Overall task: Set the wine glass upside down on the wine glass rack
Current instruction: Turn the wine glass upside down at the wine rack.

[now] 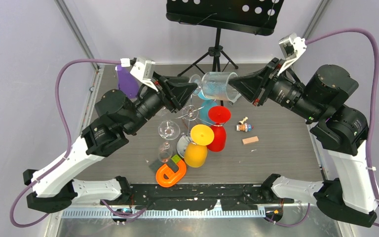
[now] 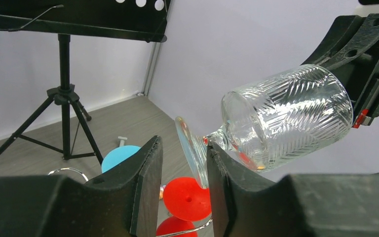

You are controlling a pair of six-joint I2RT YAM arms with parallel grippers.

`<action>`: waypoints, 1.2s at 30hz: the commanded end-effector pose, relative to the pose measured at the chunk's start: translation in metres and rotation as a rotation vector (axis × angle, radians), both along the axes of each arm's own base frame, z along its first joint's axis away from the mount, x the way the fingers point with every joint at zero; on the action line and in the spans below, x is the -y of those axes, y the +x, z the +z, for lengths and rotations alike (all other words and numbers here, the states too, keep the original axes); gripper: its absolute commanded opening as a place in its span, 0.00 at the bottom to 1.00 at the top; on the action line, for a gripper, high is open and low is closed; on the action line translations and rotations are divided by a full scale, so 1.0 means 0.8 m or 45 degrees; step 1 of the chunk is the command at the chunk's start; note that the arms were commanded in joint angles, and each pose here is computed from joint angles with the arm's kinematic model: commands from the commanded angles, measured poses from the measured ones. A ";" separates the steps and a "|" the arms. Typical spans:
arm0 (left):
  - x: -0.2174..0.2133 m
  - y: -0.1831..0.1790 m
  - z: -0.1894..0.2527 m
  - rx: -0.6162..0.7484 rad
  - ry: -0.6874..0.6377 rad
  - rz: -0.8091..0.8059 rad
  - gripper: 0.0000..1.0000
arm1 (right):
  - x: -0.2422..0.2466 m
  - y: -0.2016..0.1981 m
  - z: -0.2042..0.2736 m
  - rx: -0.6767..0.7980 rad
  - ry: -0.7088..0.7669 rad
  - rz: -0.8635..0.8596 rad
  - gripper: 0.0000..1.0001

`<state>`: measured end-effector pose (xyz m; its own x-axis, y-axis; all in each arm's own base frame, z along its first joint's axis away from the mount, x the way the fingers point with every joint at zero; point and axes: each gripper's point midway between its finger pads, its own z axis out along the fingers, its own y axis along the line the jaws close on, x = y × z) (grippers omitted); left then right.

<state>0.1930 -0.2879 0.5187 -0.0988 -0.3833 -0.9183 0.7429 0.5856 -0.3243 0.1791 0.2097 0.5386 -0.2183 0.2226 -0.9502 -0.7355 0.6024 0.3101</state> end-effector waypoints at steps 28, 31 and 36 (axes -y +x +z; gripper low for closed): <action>-0.031 -0.007 0.012 0.089 0.011 0.054 0.00 | 0.020 -0.022 0.038 0.291 0.122 -0.002 0.36; -0.052 -0.001 0.016 0.120 0.030 0.133 0.00 | 0.029 -0.010 0.028 0.266 0.100 -0.084 0.42; -0.089 0.001 0.025 0.193 0.056 0.233 0.00 | 0.070 0.019 0.007 0.168 0.046 -0.365 0.48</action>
